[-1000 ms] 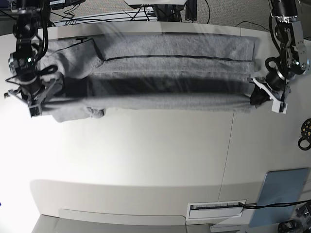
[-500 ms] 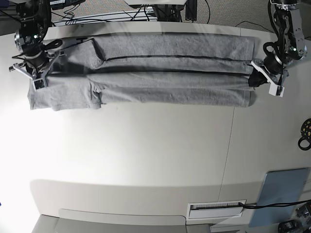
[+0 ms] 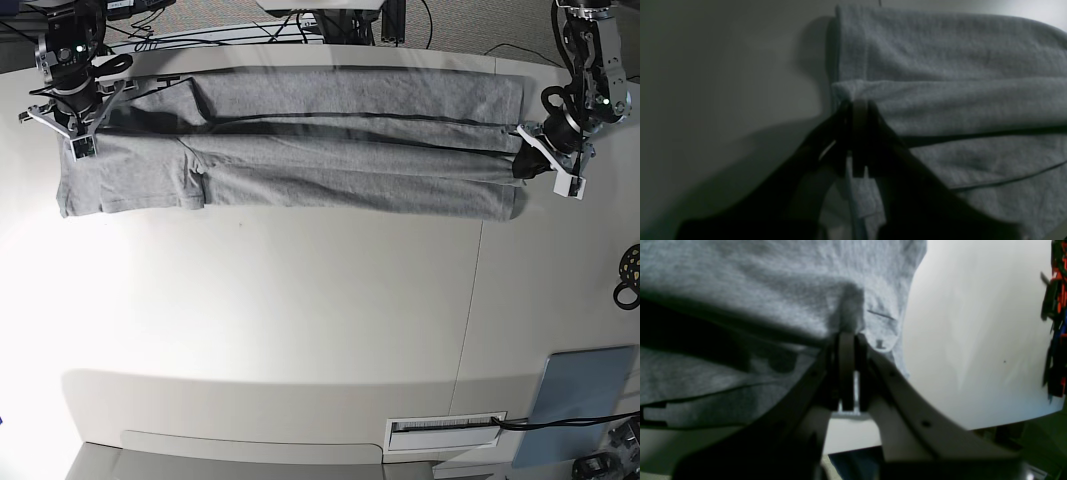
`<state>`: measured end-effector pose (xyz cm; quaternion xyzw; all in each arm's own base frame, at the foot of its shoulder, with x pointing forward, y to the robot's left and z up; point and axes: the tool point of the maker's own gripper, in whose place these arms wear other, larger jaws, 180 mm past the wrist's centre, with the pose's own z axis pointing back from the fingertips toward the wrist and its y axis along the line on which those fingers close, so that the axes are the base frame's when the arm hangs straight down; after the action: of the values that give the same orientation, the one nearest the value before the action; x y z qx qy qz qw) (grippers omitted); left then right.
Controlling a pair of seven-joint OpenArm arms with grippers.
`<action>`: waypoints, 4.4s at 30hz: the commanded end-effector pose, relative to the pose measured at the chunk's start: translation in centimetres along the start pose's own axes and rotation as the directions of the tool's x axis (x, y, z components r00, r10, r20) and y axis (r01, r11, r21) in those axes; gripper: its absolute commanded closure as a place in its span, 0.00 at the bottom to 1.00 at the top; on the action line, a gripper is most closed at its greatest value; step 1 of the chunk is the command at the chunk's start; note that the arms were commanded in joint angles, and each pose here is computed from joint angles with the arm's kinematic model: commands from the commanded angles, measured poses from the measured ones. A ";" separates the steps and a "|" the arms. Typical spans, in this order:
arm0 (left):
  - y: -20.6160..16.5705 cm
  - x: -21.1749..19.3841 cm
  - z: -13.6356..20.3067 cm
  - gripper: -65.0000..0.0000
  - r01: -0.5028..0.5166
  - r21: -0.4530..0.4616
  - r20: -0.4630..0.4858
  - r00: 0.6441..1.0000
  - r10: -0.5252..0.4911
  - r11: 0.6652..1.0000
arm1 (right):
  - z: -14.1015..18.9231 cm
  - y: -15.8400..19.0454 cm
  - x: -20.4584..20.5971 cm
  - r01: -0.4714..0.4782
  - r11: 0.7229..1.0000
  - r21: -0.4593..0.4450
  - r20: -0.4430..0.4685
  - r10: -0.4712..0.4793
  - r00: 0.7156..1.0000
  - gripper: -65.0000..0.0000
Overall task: Fold the T-shirt properly
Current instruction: 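Fold the hem over toward the collar with both grippers, then release the hem and raise the left gripper off the shirt, then grasp the folded strip end with the left gripper and fold it toward the right gripper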
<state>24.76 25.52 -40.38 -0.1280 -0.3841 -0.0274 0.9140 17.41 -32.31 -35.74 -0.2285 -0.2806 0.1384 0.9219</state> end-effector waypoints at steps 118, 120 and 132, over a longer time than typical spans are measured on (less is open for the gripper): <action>-29.6 1.4 -1.8 1.00 -0.073 -0.280 0.043 0.995 0.088 0.957 | 0.6 -1.1 1.3 -0.016 0.999 -0.045 0.094 0.020 0.995 0.72; -29.6 1.6 -1.9 1.00 -0.072 -0.280 0.046 0.995 0.088 0.957 | 0.6 -1.1 1.3 -0.016 0.999 -0.045 0.094 0.020 0.995 0.72; -31.4 2.3 -1.5 0.58 0.004 -0.371 0.083 0.996 0.029 0.929 | 0.6 -1.1 1.3 -0.015 0.999 -0.045 0.097 0.019 0.995 0.72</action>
<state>22.20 -4.62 -34.46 -0.2883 -0.3885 -0.0908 0.8705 17.51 -32.22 -35.27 -0.2333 -0.3077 0.1461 0.9108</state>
